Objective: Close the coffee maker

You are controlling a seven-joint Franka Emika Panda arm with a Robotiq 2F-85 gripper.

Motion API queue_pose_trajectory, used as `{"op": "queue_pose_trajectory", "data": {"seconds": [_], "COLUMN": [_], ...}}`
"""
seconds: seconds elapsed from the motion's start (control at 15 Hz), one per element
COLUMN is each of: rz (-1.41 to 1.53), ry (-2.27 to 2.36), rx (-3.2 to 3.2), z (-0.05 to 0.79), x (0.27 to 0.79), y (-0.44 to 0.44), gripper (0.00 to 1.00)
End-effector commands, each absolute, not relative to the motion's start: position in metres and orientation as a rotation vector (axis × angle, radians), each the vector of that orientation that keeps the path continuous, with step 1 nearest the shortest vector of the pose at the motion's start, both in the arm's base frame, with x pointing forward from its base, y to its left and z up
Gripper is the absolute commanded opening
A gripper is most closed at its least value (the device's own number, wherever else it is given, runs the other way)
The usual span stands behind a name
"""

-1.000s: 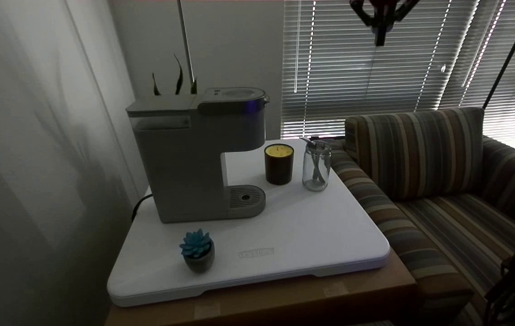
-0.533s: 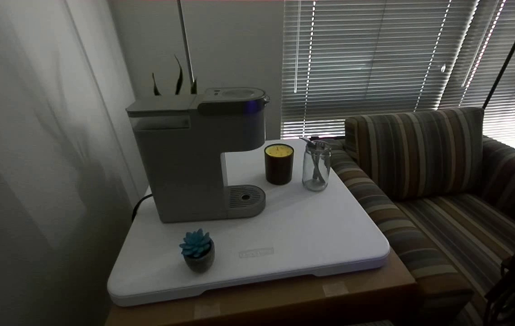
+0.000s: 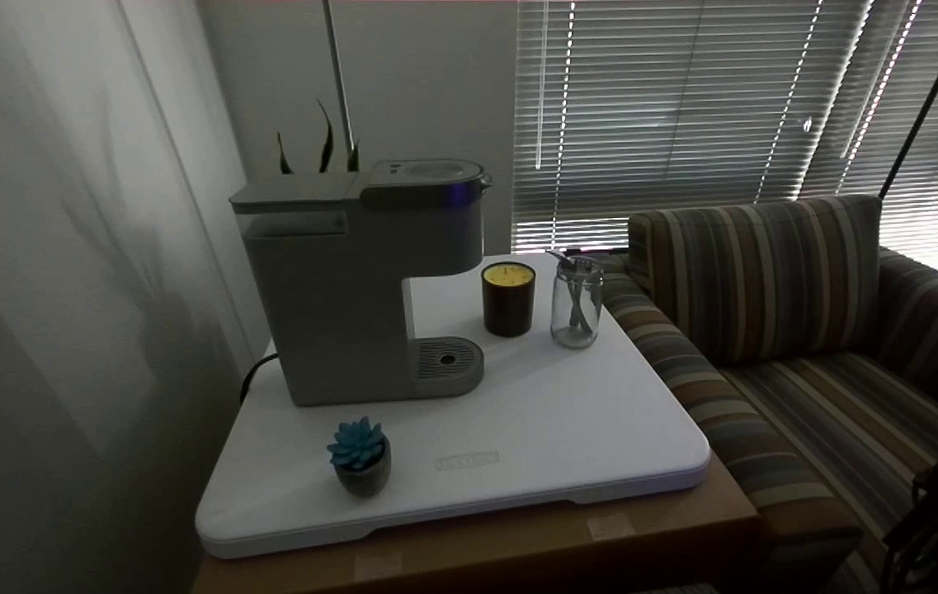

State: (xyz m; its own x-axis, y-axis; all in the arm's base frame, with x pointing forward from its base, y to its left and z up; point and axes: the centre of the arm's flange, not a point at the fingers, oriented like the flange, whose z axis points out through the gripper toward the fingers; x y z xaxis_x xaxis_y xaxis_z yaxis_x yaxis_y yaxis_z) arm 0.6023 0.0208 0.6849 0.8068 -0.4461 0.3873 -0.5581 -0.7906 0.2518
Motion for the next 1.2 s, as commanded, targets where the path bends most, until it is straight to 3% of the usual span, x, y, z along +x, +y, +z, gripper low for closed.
{"op": "queue_pose_trajectory", "data": {"seconds": [0.0, 0.6, 1.13], "rz": [0.492, 0.435, 0.378], "ry": [-0.823, -0.958, -0.992], "rx": [2.757, 3.074, 3.107], "z": [0.680, 0.650, 0.637], "x": [0.634, 0.663, 0.658], "y": [0.021, 0.031, 0.042], "gripper": [1.00, 1.00, 1.00]}}
